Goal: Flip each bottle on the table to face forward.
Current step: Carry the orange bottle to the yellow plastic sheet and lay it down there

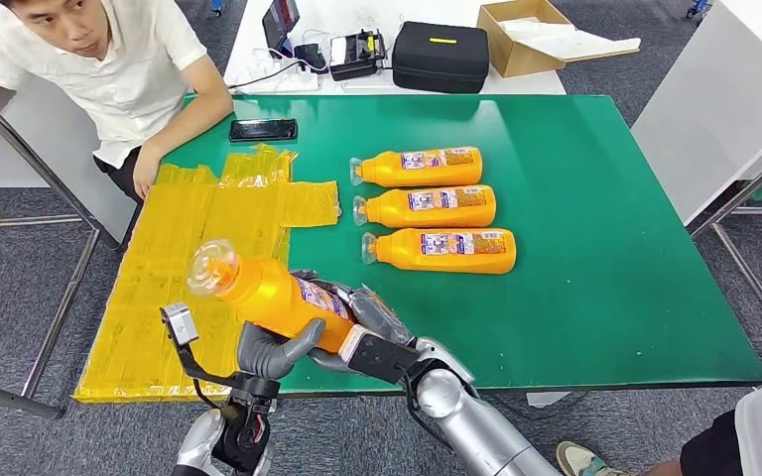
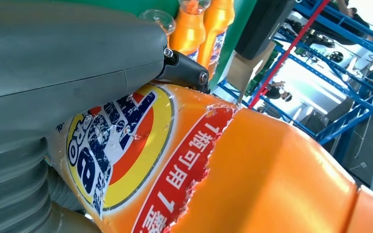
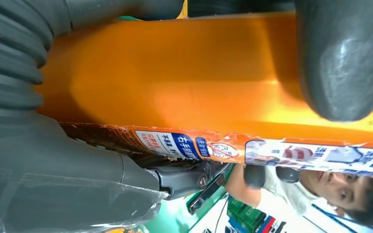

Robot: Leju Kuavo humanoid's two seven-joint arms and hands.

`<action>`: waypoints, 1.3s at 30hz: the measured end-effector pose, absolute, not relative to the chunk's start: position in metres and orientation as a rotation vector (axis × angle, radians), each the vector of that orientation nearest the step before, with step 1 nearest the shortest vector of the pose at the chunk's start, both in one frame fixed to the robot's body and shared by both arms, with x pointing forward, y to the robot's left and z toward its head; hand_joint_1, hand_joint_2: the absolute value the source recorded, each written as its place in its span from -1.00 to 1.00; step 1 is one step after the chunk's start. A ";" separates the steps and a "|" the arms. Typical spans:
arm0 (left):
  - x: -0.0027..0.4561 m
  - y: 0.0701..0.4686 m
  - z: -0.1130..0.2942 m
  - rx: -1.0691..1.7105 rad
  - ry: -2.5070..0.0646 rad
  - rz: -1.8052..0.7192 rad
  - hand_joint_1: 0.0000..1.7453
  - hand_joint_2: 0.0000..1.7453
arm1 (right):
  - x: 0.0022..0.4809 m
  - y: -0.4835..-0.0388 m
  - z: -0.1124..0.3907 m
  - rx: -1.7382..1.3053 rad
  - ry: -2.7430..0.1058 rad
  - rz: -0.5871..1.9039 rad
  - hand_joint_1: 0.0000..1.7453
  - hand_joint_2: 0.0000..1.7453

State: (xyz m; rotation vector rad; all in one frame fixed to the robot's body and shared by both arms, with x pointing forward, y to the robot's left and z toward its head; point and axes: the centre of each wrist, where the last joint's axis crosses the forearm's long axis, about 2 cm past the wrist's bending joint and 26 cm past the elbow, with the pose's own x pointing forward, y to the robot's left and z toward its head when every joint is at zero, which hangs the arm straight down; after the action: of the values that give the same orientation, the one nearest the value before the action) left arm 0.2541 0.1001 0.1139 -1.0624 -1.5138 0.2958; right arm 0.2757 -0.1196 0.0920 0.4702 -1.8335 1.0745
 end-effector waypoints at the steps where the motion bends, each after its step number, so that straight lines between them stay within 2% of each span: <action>1: 0.254 0.100 0.114 -1.061 -1.517 0.295 1.00 1.00 | 0.276 -0.119 0.092 0.468 -1.833 1.072 0.08 1.00; 3: 0.254 0.100 0.114 -1.058 -1.522 0.296 1.00 1.00 | 0.275 -0.118 0.091 0.461 -1.834 1.069 -0.80 1.00; 4: 0.254 0.100 0.114 -1.056 -1.524 0.297 1.00 1.00 | 0.274 -0.117 0.090 0.454 -1.837 1.067 -1.00 1.00; 16: 0.254 0.102 0.117 -0.985 -1.555 0.297 1.00 1.00 | 0.257 -0.101 0.092 0.266 -1.887 1.073 -1.00 1.00; 32: 0.254 0.106 0.121 -0.969 -1.583 0.308 1.00 1.00 | 0.249 -0.102 0.092 0.245 -1.895 1.039 -1.00 1.00; 39: 0.256 0.113 0.125 -0.744 -1.694 0.236 1.00 1.00 | 0.239 -0.105 0.097 0.055 -1.963 1.090 -1.00 1.00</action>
State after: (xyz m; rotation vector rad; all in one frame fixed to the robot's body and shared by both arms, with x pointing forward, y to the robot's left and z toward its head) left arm 0.2555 0.1128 0.1248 -0.7435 -1.6941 0.2363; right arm 0.2395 -0.1053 0.0965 0.0555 -1.9629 1.0896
